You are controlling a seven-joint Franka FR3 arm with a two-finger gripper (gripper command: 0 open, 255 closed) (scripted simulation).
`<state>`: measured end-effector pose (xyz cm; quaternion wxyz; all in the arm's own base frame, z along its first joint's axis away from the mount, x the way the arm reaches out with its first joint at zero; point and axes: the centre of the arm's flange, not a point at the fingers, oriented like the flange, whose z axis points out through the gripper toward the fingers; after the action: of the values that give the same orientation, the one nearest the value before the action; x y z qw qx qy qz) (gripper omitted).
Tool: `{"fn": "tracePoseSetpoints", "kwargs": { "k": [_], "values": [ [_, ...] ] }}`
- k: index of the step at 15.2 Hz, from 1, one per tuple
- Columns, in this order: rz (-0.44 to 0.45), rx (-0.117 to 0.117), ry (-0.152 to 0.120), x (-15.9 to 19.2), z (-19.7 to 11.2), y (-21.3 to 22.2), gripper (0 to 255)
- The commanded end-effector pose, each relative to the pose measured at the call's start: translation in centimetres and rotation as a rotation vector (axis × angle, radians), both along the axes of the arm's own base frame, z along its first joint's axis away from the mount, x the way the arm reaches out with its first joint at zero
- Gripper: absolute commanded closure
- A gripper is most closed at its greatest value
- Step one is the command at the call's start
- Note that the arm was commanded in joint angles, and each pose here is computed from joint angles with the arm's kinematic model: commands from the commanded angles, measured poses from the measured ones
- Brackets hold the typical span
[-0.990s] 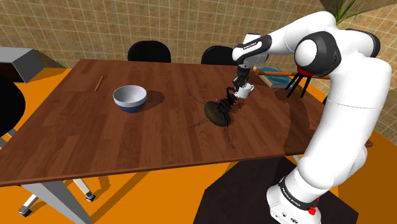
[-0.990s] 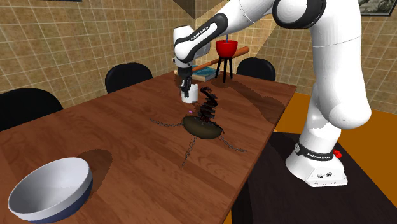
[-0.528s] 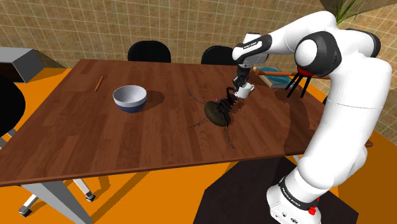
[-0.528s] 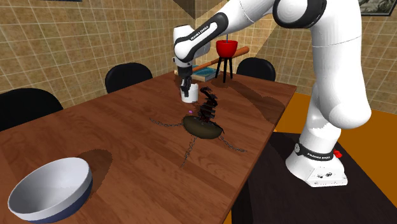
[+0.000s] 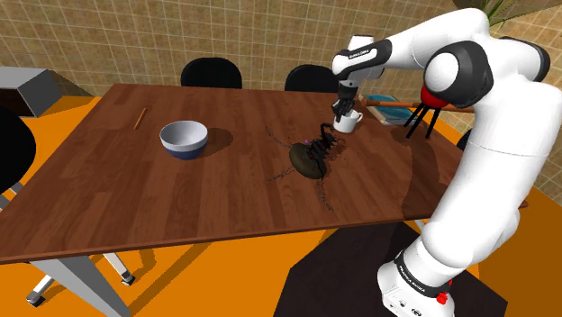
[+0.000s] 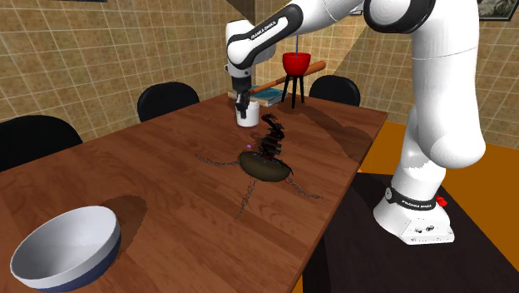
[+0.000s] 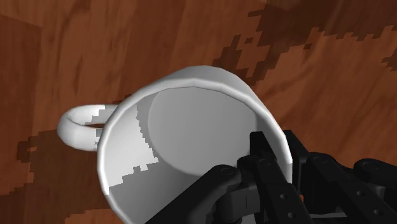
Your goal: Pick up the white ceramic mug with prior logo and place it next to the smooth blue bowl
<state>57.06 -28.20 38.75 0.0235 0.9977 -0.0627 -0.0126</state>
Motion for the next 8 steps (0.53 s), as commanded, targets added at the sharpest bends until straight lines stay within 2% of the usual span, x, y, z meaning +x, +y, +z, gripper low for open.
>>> {"fn": "tracePoseSetpoints", "kwargs": {
  "k": [1,8],
  "values": [
    [0.000,0.000,0.000,0.0,1.2,-0.1,255],
    [0.000,0.000,0.000,0.0,4.9,-0.1,255]
  ]
}}
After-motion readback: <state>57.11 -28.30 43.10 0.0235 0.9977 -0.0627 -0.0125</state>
